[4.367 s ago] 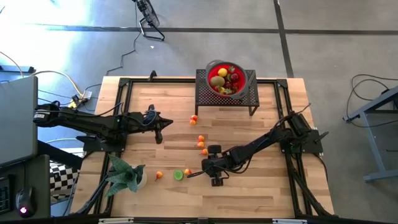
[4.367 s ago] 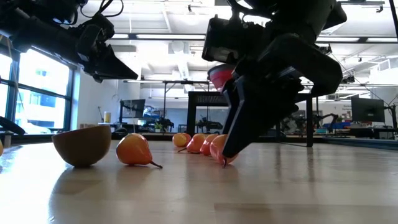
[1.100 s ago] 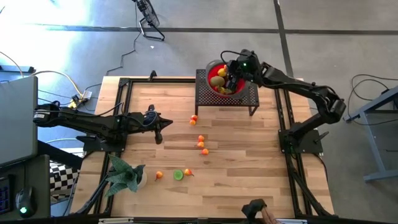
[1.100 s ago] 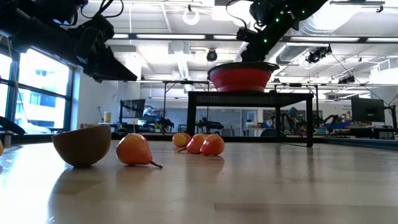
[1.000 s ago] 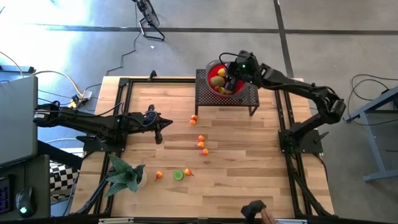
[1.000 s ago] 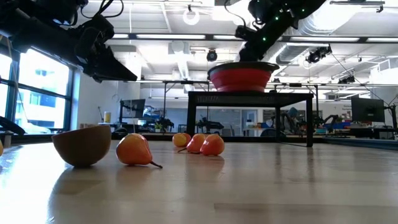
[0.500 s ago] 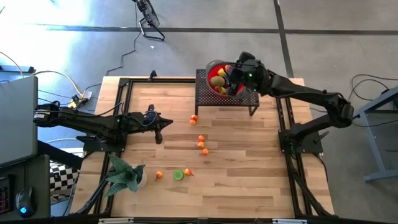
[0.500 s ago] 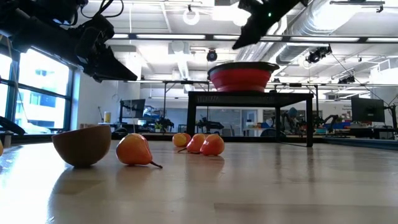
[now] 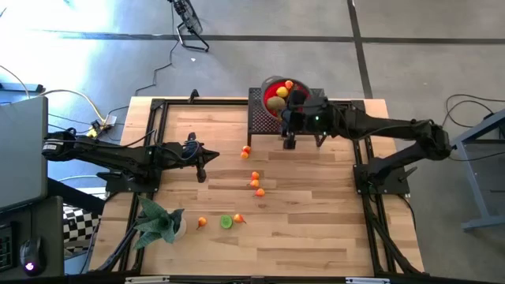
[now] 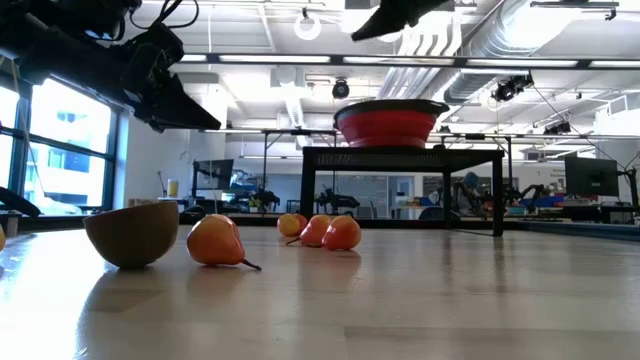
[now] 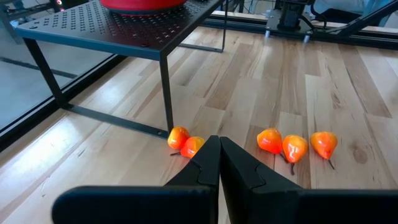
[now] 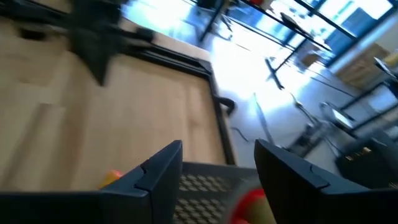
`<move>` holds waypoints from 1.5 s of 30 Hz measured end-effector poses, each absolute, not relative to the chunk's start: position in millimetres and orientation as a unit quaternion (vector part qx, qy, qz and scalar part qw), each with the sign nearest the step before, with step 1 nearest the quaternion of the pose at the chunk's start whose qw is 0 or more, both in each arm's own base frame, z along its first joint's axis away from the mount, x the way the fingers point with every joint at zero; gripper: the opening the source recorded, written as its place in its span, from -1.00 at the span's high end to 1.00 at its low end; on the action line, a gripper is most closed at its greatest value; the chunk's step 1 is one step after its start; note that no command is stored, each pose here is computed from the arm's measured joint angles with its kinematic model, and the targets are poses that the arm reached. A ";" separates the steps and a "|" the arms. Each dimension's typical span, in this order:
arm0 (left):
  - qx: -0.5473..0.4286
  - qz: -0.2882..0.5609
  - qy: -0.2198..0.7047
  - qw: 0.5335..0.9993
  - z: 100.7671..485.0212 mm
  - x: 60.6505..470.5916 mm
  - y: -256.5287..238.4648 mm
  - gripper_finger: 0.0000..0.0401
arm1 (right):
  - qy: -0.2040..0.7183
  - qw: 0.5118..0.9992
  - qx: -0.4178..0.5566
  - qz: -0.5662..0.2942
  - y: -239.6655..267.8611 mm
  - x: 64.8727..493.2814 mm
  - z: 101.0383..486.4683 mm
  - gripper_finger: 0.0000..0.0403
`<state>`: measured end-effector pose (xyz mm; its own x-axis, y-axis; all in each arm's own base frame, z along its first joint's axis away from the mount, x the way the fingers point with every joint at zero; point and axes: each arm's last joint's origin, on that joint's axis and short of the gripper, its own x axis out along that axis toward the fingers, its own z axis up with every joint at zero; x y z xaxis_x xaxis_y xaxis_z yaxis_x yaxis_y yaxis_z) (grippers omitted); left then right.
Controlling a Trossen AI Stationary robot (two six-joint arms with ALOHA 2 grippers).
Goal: Pick & Place Fruit
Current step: Put the pear into the strainer on the shelf
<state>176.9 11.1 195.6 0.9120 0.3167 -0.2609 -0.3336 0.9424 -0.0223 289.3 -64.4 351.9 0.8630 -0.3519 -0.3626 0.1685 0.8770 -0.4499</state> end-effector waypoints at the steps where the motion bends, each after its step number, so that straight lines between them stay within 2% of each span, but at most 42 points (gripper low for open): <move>1: -0.033 0.166 0.128 0.977 195.6 176.9 11.1 0.97 | 0.220 0.945 -0.204 -0.130 -58.7 290.5 352.0 0.04; 10: -0.034 0.166 0.128 0.977 195.6 176.9 11.1 0.97 | 0.203 0.959 -0.190 -0.061 -4.0 297.6 350.4 0.11; 16: -0.048 0.166 0.125 0.977 195.6 177.0 11.0 0.97 | 0.202 0.950 -0.217 -0.097 34.8 298.7 348.0 0.12; 23: -0.048 0.166 0.126 0.977 195.6 177.0 11.0 0.97 | 0.185 0.954 -0.221 -0.079 72.1 304.1 340.4 0.12; 34: -0.047 0.166 0.130 0.976 194.7 176.6 11.0 0.97 | 0.197 0.957 -0.206 -0.059 96.3 334.1 334.6 0.12; 45: -0.045 0.167 0.132 0.976 194.2 176.5 11.0 0.97 | 0.287 0.935 -0.208 -0.006 106.6 375.5 311.8 0.12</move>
